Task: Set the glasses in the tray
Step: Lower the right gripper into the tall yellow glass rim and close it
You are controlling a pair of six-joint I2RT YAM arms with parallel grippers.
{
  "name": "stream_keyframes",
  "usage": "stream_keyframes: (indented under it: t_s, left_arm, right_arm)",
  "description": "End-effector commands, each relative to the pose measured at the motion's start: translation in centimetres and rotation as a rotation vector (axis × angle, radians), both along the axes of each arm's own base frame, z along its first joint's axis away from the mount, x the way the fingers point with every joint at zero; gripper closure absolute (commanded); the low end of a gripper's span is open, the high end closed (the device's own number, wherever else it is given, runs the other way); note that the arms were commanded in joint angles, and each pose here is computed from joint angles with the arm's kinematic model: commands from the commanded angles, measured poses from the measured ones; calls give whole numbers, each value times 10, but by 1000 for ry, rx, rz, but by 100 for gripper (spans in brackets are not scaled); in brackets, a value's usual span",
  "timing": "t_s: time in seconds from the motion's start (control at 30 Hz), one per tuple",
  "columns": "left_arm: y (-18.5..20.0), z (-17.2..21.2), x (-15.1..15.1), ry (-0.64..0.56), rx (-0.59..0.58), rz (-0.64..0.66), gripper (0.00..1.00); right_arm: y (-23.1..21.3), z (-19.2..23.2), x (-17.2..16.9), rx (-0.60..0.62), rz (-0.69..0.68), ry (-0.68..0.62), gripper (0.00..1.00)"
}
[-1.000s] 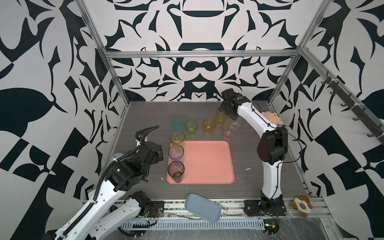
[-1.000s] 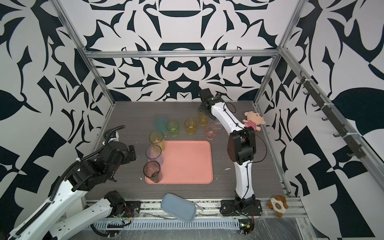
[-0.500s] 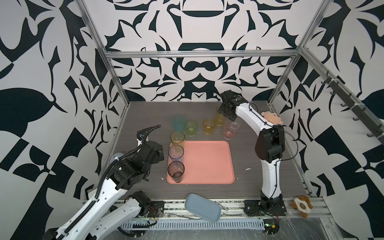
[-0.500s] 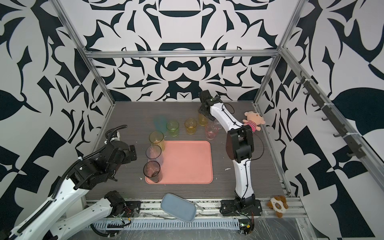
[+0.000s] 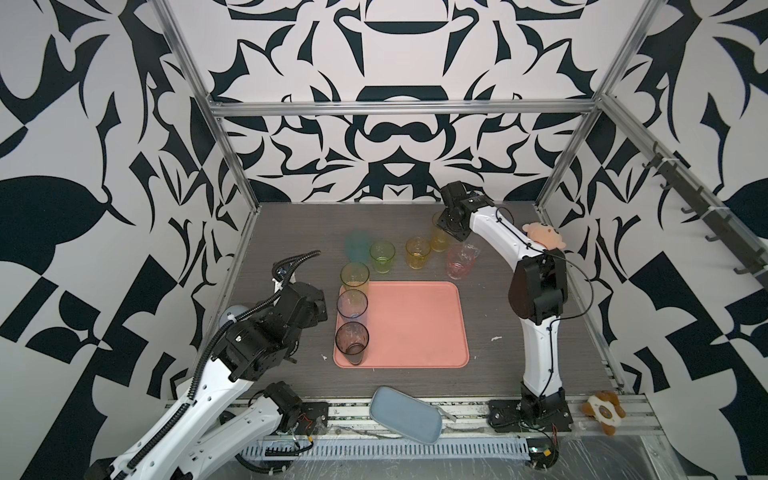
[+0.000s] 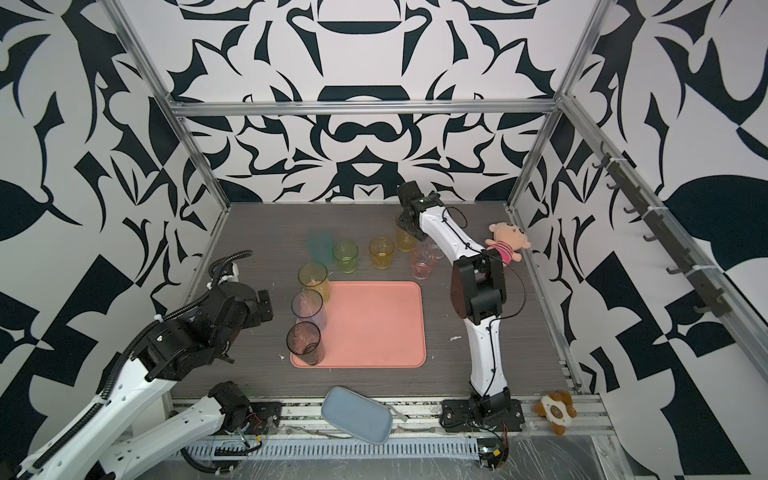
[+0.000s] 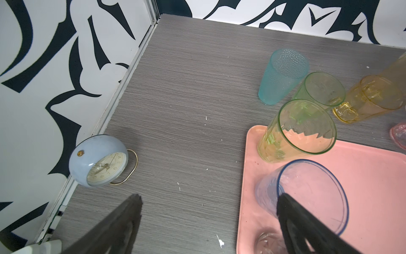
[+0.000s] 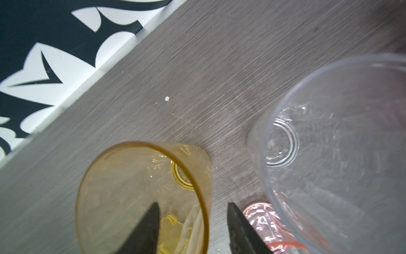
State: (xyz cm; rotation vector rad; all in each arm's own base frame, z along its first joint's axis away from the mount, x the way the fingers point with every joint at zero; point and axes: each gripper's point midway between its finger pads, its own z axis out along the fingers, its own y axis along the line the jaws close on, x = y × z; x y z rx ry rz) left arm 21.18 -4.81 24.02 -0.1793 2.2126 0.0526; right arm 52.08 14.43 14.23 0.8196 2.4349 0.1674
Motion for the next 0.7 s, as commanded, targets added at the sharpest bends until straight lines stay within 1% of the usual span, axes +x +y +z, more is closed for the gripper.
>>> stream_keyframes:
  t_s: [0.0, 0.27, 0.4, 0.63, 0.67]
  left_arm:
    - [8, -8, -5, 24, 30, 18, 1]
    - [8, -8, -5, 22, 30, 19, 1]
    - [8, -8, -5, 23, 31, 19, 1]
    - [8, -8, -5, 23, 31, 19, 0]
    - [8, -9, -5, 25, 33, 20, 1]
  right_arm:
    - [-1, 10, 4, 18, -11, -31, 53]
    - [0, 9, 4, 20, -5, -32, 69]
    - [1, 9, 4, 20, -2, -31, 74]
    - [-2, 14, 4, 0, 10, -39, 99]
    - [-3, 17, 4, -10, 9, -42, 100]
